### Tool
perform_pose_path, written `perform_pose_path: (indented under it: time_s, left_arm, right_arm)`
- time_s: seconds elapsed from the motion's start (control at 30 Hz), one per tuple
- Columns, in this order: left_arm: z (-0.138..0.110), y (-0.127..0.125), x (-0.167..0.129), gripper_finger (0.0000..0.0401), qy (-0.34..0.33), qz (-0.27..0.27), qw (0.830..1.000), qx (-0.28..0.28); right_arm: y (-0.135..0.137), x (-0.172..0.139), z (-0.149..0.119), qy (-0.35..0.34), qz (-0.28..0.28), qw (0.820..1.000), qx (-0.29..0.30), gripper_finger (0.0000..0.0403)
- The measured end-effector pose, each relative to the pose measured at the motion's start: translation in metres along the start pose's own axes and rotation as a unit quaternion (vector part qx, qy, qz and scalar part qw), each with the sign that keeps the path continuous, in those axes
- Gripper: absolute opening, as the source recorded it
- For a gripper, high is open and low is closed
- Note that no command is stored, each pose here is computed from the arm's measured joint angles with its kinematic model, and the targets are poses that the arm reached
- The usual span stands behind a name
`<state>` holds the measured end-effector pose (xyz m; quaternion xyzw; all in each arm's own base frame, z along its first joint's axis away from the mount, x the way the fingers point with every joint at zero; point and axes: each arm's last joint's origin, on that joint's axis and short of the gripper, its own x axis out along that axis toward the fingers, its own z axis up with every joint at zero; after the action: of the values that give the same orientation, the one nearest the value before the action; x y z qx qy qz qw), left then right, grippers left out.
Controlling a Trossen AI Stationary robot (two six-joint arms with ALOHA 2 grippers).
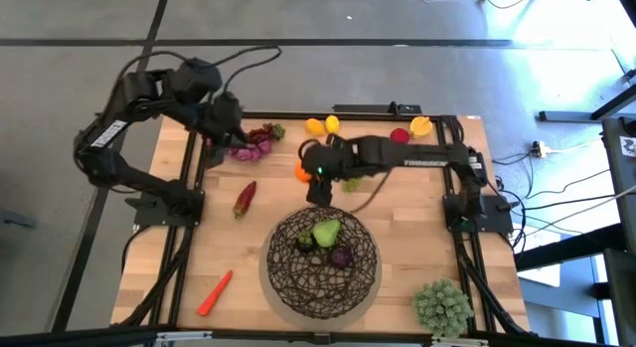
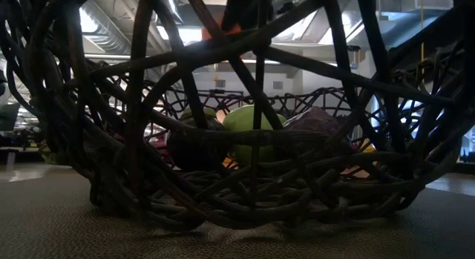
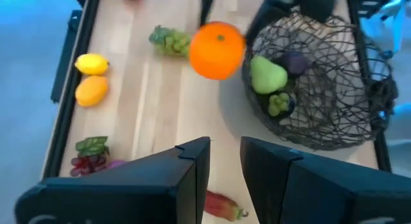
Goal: Build produce basket
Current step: Put the orange into the mesh basket
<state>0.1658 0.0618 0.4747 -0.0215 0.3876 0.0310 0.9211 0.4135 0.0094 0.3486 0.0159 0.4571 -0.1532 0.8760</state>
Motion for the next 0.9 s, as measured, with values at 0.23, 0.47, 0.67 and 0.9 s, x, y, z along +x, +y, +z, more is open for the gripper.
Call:
perform_pose_path:
  time_s: [0.23,0.47,0.67,0.9]
  left_arm:
    - [-0.002,-0.018,-0.009,0.0076,-0.027,-0.095,0.994,0.037]
    - [0.000,-0.032,-0.006,0.0076,-0.023,-0.130,0.989,0.063]
    - [0.004,-0.041,-0.003,0.0076,-0.028,-0.149,0.987,0.058]
    - [0.005,-0.050,-0.003,0.0076,-0.034,-0.168,0.982,0.079]
  right_arm:
    - [0.050,-0.033,-0.011,-0.002,0.041,0.999,-0.024,0.0235]
    - [0.100,-0.047,-0.036,0.020,0.082,0.991,-0.104,0.0235]
    - [0.137,-0.039,-0.048,0.019,0.096,0.991,-0.092,0.0235]
    - [0.169,0.008,-0.066,0.075,0.078,0.991,-0.075,0.0231]
